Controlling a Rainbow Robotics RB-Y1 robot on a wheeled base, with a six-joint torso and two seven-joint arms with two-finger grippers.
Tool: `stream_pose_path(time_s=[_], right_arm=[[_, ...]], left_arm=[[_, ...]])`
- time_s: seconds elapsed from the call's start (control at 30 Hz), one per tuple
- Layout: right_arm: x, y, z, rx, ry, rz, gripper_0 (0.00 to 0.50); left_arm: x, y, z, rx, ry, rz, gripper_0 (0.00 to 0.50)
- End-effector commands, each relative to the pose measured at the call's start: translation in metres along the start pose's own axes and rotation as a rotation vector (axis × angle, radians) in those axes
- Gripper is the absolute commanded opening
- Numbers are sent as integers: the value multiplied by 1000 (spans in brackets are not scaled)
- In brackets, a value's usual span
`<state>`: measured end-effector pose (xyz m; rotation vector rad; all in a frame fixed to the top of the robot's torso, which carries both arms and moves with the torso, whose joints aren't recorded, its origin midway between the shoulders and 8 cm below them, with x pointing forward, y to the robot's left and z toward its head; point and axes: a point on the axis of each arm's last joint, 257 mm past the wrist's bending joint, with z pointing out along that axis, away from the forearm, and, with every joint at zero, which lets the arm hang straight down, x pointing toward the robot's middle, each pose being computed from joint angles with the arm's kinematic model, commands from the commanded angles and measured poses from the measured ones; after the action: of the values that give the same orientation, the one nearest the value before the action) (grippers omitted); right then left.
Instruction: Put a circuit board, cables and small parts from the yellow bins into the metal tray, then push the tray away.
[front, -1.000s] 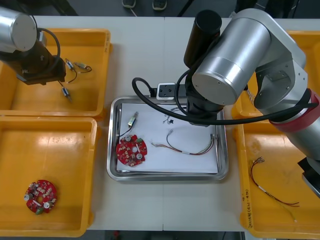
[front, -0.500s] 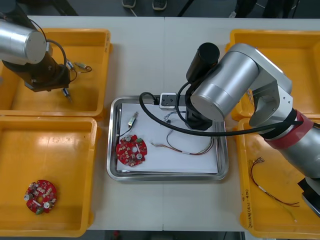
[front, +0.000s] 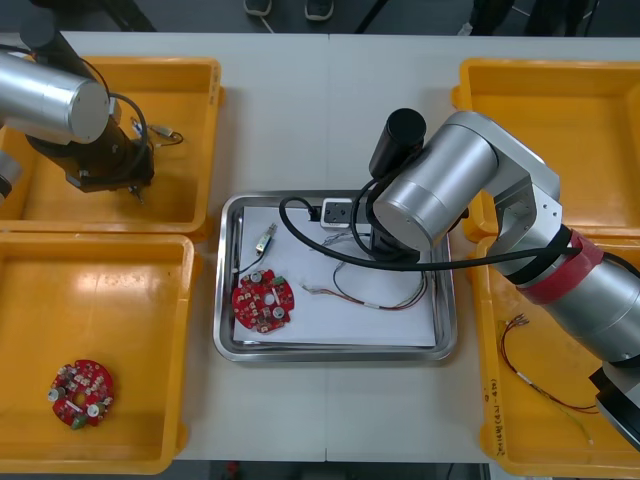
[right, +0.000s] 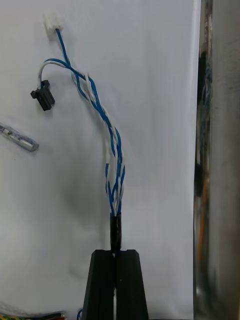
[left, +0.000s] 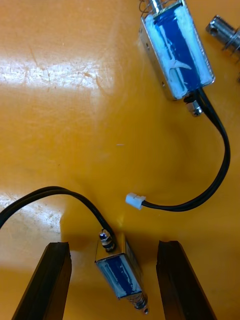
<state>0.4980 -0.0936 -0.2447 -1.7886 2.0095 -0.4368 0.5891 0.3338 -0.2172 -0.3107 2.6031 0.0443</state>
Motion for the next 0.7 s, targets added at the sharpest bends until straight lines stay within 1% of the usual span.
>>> stream_pose_path(time_s=[0.03,0.07,0.1,0.2,0.33,0.37,0.5,0.63,0.7], right_arm=[[-11,3,0,18,-14,-65,387],[-9,2,0,24,-8,-66,485],[-8,0,0,28,-4,-67,500],[-7,-2,-1,37,0,-71,500],[-6,-2,0,38,2,-71,500],[-5,-5,-1,46,6,-71,500],[-8,-7,-4,60,0,-77,500],[-11,-9,-9,75,-3,-85,500],[-10,-8,-9,76,-1,-86,500]], left_arm=[[-12,-22,-6,27,-36,25,433],[-12,-21,-6,24,-37,26,146],[-12,-21,-6,24,-37,26,3],[-13,-21,-6,22,-39,27,0],[-15,-16,-7,9,-48,30,0],[-17,-15,-8,9,-52,26,1],[-20,-14,-10,13,-56,14,0],[-28,-12,-19,19,-75,8,0],[-29,-11,-24,20,-72,6,0]])
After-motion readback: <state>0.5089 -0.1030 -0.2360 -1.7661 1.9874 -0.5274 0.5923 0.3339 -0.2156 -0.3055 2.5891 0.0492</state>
